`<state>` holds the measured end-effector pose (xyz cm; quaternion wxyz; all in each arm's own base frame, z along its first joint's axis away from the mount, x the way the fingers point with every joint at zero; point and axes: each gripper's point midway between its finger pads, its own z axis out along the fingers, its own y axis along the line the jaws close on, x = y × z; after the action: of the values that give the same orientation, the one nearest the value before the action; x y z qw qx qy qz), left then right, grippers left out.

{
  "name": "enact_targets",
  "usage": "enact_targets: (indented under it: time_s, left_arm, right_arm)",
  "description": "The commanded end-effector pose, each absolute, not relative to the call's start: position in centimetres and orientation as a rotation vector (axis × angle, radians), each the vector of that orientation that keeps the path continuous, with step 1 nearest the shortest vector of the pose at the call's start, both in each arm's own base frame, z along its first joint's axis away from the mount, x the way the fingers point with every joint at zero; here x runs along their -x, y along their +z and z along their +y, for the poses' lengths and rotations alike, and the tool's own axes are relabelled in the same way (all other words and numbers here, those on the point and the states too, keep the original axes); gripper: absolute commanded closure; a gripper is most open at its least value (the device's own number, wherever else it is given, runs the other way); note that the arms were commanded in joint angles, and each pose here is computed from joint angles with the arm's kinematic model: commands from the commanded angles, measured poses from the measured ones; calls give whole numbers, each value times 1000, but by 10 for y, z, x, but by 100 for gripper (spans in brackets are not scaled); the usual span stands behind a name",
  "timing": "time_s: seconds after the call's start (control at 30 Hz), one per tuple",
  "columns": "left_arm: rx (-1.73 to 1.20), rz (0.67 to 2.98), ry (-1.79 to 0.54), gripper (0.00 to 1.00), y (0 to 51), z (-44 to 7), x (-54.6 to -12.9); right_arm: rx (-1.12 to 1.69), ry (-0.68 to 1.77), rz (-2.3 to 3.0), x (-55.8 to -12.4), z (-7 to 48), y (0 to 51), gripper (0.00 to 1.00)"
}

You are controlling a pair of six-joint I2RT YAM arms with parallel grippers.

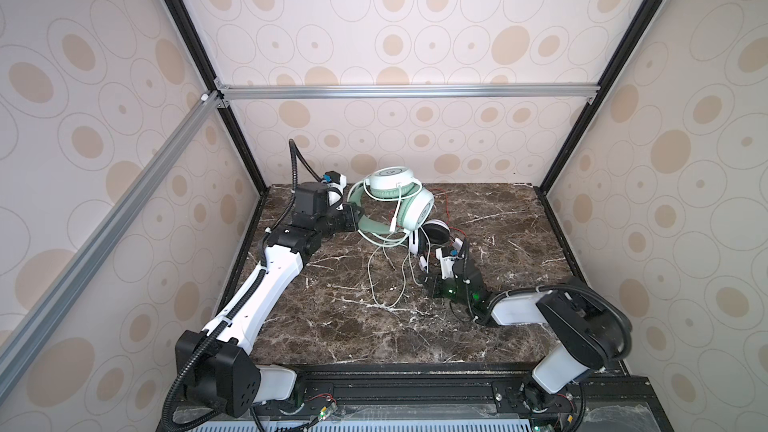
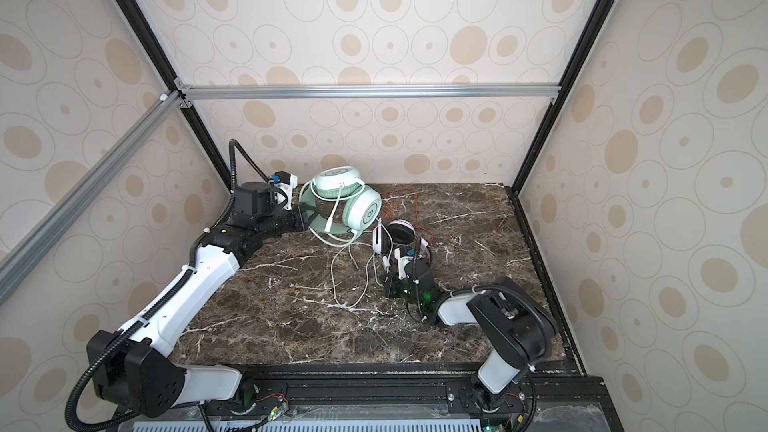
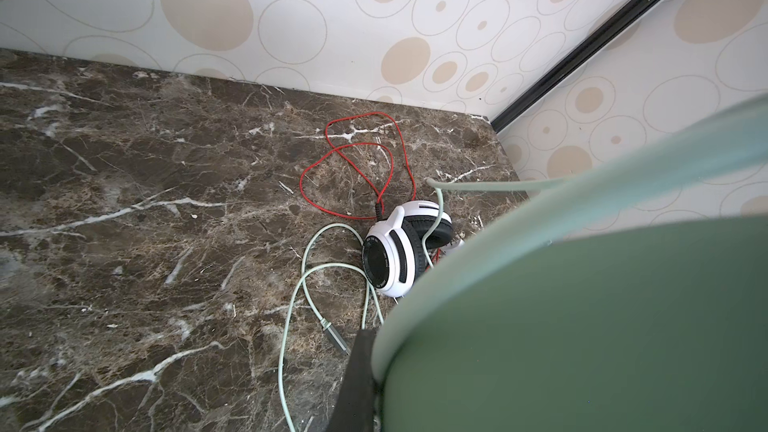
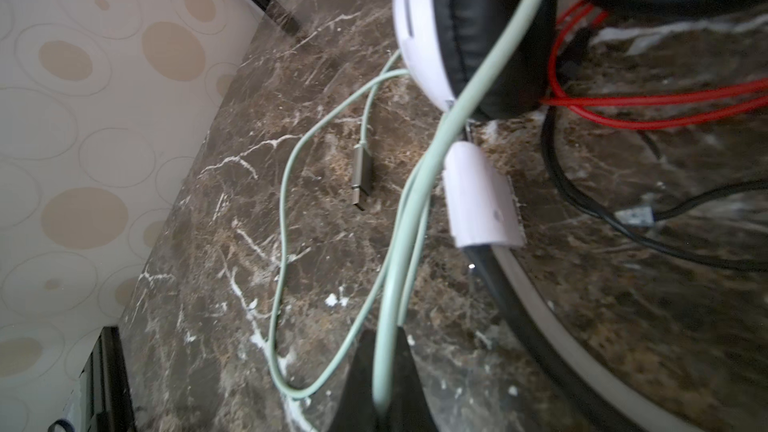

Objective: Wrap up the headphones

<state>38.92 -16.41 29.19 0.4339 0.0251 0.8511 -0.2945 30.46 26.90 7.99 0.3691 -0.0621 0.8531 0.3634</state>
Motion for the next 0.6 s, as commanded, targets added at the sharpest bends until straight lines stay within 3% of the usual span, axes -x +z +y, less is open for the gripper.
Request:
enact_targets:
  time_s: [0.0, 0.27, 0.57]
  left_arm:
    - [-25, 2023, -743, 100, 319, -158, -398]
    - [202, 2048, -466, 100, 309, -109, -410]
    - [389, 2108, -234, 100, 284, -73, -423]
  right_arm:
    - [334, 723, 2292, -277, 255, 78, 100]
    - [437, 413, 2299, -236, 198, 113, 100]
    - [565, 480, 2196, -187, 170, 167, 100]
